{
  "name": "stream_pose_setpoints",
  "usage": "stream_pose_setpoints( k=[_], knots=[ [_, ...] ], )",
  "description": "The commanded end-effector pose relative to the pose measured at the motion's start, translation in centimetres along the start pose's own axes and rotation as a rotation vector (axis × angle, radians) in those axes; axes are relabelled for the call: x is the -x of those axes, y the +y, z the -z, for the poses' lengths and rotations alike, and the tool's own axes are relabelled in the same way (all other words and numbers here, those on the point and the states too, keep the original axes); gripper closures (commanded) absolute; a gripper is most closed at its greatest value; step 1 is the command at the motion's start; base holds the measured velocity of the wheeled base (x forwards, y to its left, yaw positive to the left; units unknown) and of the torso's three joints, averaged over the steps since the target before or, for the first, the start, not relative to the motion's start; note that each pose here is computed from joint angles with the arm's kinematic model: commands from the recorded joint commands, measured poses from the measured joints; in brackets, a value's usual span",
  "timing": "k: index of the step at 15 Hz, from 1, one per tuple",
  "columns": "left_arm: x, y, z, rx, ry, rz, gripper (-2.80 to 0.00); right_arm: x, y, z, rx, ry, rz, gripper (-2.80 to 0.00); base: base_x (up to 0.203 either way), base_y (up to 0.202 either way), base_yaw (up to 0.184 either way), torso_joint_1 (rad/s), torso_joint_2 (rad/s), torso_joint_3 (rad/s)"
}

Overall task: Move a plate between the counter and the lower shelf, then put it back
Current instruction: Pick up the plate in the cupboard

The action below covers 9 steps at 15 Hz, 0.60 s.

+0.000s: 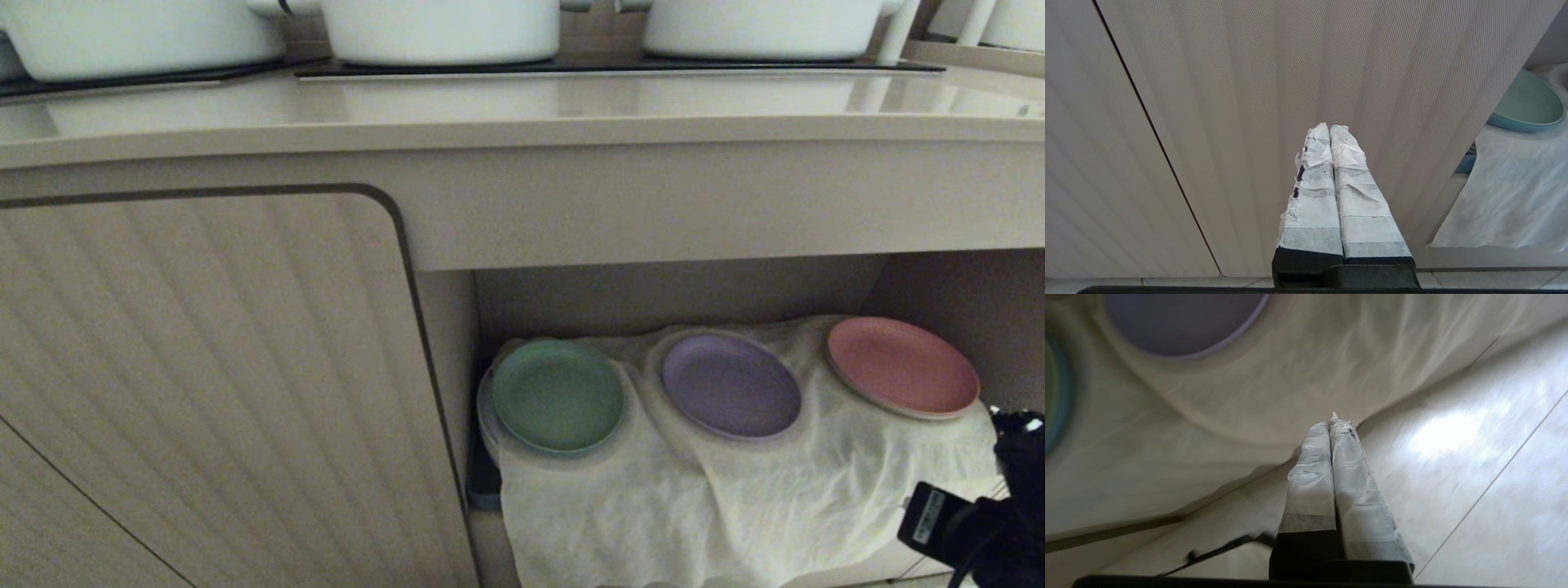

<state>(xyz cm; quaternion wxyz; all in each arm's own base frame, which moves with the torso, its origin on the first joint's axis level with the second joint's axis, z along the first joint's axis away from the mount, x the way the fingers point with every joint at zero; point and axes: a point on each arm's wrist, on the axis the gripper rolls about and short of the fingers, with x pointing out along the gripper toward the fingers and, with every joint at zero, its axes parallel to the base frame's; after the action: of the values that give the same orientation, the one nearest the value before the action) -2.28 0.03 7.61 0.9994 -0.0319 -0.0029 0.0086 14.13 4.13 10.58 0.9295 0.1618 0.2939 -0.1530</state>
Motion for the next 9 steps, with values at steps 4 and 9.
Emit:
stream_pose_setpoints(
  k=[4, 9],
  knots=[
    [0.0, 0.0, 0.0, 0.001, -0.001, -0.001, 0.00, 0.4, -3.1, 0.4, 0.074, -0.193, 0.018, 0.00, 0.000, 0.000, 0.000, 0.000, 0.00, 0.000],
    [0.0, 0.0, 0.0, 0.001, -0.001, -0.001, 0.00, 1.5, -4.9, -0.1, 0.019, -0.295, 0.083, 0.00, 0.000, 0.000, 0.000, 0.000, 0.00, 0.000]
  ],
)
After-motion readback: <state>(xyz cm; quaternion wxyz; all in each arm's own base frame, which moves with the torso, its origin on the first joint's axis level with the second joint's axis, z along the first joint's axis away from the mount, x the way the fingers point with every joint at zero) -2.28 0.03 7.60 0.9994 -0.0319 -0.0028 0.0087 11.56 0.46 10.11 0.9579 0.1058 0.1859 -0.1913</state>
